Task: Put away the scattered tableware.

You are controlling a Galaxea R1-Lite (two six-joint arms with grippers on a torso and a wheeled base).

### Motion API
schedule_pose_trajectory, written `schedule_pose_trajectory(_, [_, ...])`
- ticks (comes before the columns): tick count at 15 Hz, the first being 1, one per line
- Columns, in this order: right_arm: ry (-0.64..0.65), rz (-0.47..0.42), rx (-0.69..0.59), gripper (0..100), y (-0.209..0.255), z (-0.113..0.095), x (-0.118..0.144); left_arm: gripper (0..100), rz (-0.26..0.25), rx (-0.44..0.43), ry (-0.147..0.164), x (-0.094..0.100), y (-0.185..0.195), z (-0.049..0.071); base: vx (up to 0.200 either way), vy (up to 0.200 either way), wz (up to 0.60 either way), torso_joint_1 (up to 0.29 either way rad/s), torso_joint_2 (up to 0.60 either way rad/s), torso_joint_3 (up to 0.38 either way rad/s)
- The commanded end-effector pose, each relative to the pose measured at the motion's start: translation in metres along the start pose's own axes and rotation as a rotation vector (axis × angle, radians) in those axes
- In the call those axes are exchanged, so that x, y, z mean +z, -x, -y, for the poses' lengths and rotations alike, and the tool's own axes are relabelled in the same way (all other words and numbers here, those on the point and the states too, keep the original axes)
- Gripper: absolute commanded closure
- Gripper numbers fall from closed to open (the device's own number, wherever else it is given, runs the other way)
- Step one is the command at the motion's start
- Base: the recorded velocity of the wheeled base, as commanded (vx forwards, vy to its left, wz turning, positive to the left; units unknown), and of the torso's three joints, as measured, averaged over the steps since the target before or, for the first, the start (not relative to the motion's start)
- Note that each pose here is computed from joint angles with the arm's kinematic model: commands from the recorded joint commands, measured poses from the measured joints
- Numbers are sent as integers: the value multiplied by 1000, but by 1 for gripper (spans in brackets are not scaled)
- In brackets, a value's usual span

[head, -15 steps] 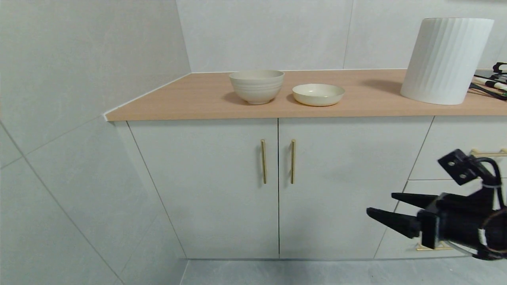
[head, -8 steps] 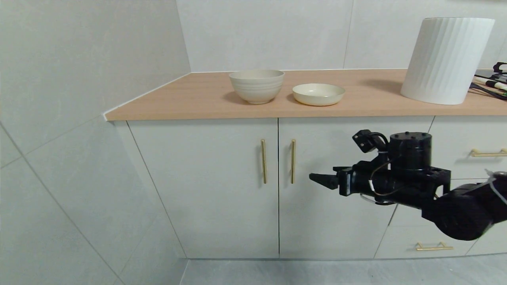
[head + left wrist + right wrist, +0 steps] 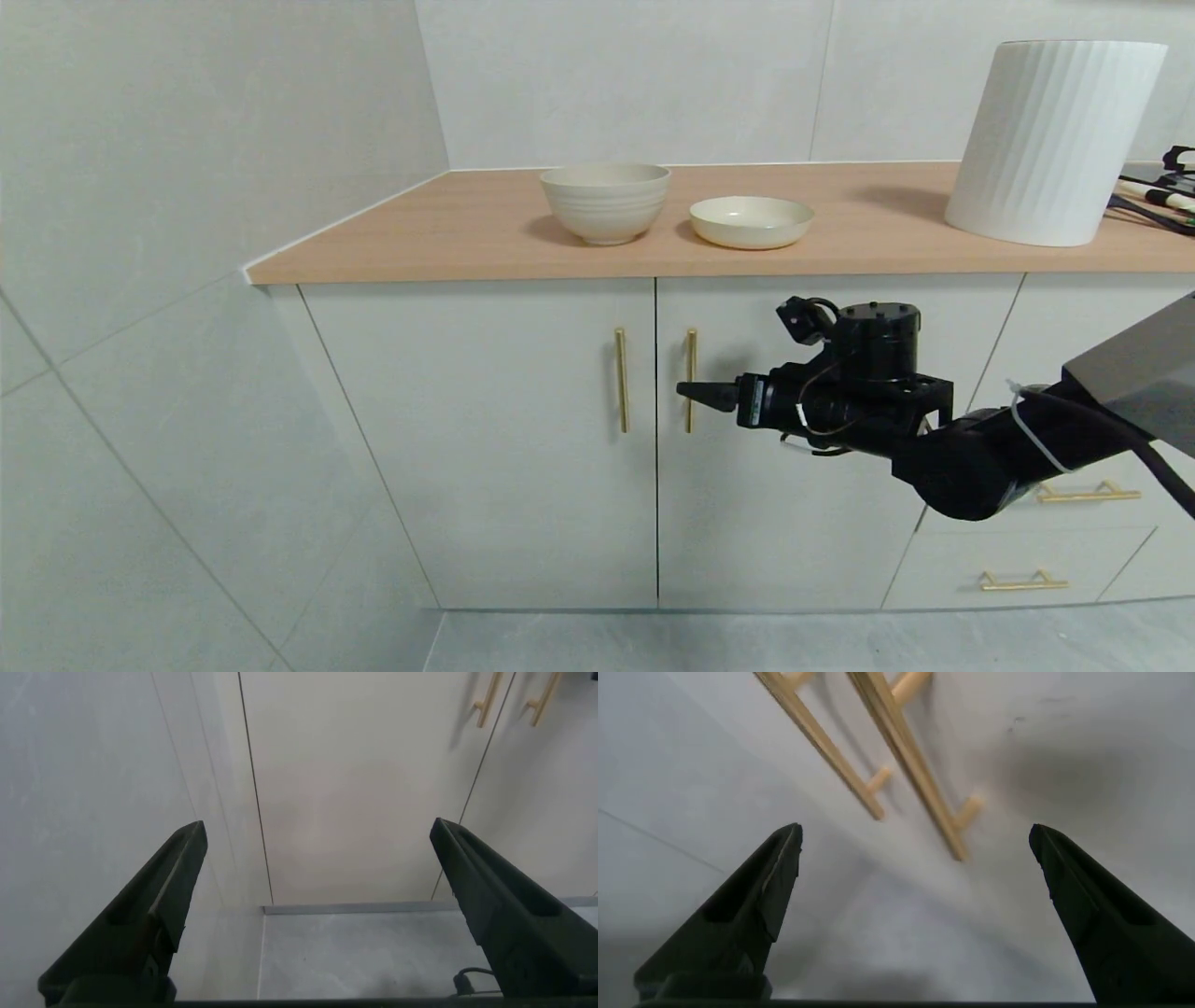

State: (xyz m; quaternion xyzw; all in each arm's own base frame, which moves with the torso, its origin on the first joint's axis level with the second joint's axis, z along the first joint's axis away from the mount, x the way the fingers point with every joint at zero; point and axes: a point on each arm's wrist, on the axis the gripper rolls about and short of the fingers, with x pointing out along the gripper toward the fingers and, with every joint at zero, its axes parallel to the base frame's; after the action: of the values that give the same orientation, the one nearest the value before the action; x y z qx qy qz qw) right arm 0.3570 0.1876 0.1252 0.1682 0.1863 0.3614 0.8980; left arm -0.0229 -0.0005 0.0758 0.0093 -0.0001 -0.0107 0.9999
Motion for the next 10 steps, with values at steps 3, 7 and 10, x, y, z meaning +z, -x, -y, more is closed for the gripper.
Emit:
schedule_pose_trajectory(3, [-25, 5, 24, 0, -11, -2, -1, 0, -3, 0, 0, 0, 0, 0, 0, 0, 0, 0, 0, 0])
schedule_pose_trajectory(7, [-20, -7, 38, 0, -24, -6, -8, 0, -2, 0, 0, 0, 0, 0, 0, 0, 0, 0, 0, 0])
schedule_pose_trajectory(10, [-15, 2, 49, 0, -30, -8, -8, 0, -2, 0, 0, 0, 0, 0, 0, 0, 0, 0, 0, 0])
